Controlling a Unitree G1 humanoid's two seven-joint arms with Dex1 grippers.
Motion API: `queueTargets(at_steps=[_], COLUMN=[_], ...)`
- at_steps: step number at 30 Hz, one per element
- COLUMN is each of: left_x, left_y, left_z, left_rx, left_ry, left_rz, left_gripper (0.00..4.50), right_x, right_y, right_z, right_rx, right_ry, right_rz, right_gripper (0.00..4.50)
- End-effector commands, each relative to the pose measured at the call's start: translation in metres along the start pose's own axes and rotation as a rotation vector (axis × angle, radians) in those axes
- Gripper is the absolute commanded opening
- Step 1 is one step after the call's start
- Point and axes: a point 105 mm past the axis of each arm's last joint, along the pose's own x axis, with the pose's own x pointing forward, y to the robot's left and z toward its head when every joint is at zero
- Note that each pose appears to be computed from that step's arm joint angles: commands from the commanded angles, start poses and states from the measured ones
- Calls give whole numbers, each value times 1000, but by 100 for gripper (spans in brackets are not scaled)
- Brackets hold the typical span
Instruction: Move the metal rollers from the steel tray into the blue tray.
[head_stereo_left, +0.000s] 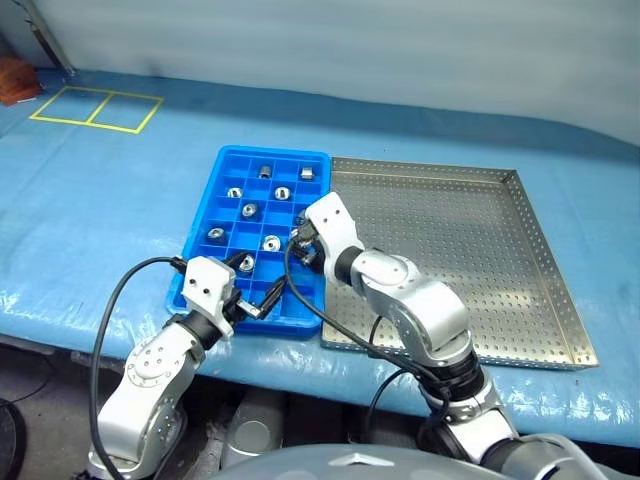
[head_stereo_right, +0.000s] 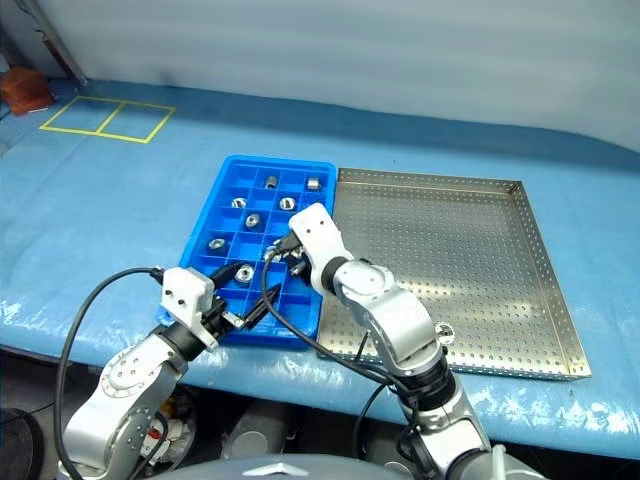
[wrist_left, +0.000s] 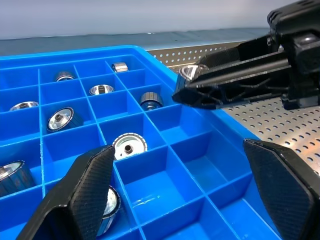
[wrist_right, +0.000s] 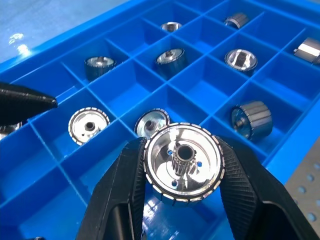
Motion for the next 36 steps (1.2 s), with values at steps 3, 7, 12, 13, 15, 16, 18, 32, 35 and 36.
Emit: queueTargets(at_steps=[3, 7, 12, 13, 15, 16, 18, 32, 35, 36], left_x=[2, 4, 8, 8, 10, 11, 17, 45, 48, 49], left_y=[-10, -12, -16, -17, -20, -21, -28, -74, -80, -81], left_z=[14, 13, 13, 13, 13, 13, 14, 11, 11, 11], left_rx=[24, 19, 16, 15, 15, 12, 11, 4, -1, -2], left_ry=[-47, -46, -43, -42, -44, -45, -51, -50, -50, -51], left_rz=[-51, -69, -106, -115, -137, -149, -189, -478, -512, -522], left_gripper=[450, 450, 450, 450, 450, 450, 450, 450, 450, 450], right_x=[-2, -3, -9, -11, -18, -23, -37, -124, -129, -130], right_y=[5, 5, -5, -9, -19, -24, -42, -92, -88, -85], right_z=[-15, -24, -16, -12, -5, -2, 3, -45, -64, -70], right_rx=[60, 74, 91, 90, 89, 93, 108, 230, 306, 331], right_ry=[48, 71, 29, 13, -20, -35, -64, 83, 148, 164], right_rz=[25, 15, -37, -56, -101, -124, -208, -576, -590, -586], right_gripper=[169, 269, 427, 446, 446, 446, 446, 446, 446, 446])
